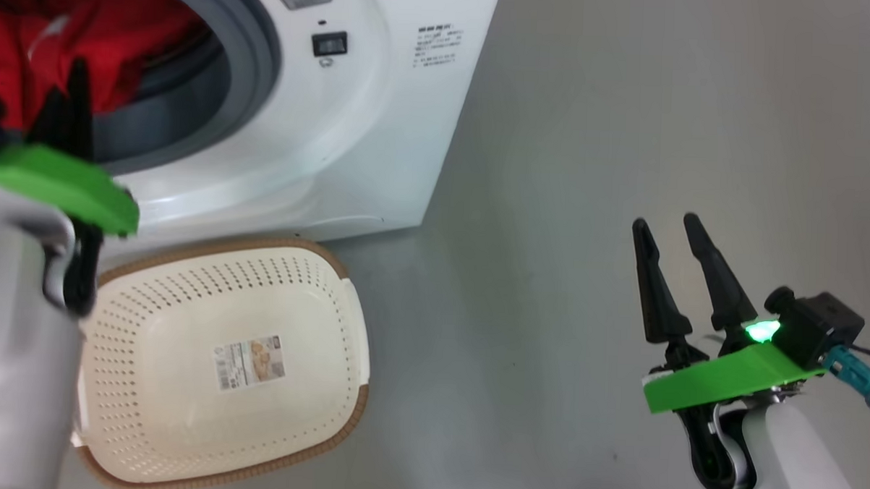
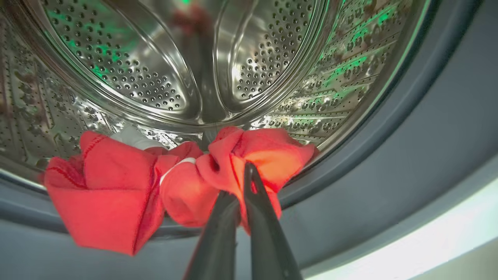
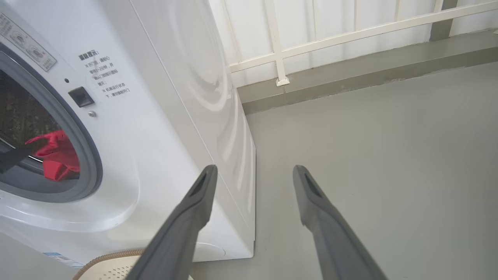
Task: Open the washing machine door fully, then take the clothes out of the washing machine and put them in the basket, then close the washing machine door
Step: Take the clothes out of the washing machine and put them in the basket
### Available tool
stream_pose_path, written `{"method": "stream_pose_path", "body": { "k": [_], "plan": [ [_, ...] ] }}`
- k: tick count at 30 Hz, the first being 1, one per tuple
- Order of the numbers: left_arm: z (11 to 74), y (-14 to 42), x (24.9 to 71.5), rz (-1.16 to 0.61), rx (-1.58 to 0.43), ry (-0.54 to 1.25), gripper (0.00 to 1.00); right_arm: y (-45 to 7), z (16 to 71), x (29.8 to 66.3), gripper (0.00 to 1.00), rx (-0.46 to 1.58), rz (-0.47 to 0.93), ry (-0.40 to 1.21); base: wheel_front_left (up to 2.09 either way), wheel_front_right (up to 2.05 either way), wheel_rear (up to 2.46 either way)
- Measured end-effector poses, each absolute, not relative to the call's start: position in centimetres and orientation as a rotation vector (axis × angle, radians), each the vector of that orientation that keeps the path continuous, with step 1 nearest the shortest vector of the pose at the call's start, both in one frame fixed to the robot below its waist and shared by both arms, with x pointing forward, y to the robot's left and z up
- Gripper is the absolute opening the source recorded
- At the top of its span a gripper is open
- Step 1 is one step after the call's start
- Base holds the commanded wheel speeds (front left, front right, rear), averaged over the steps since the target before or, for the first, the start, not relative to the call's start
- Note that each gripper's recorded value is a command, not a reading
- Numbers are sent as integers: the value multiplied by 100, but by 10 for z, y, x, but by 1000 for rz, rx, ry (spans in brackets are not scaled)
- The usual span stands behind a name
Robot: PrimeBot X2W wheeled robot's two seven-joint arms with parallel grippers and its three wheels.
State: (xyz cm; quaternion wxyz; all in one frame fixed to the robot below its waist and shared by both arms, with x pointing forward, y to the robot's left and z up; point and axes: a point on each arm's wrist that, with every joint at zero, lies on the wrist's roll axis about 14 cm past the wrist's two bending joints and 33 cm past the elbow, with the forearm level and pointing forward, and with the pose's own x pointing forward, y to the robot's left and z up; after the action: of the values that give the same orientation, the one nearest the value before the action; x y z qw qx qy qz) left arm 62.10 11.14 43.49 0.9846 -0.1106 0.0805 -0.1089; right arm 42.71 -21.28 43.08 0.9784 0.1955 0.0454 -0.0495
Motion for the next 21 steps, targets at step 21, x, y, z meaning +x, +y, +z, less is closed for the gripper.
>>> {"method": "stream_pose_path", "body": {
  "k": [21],
  "plan": [
    [540, 163, 518, -89, -286, -208, 0, -203, 451, 398, 100, 400, -76, 57, 0, 0, 0]
  ]
}}
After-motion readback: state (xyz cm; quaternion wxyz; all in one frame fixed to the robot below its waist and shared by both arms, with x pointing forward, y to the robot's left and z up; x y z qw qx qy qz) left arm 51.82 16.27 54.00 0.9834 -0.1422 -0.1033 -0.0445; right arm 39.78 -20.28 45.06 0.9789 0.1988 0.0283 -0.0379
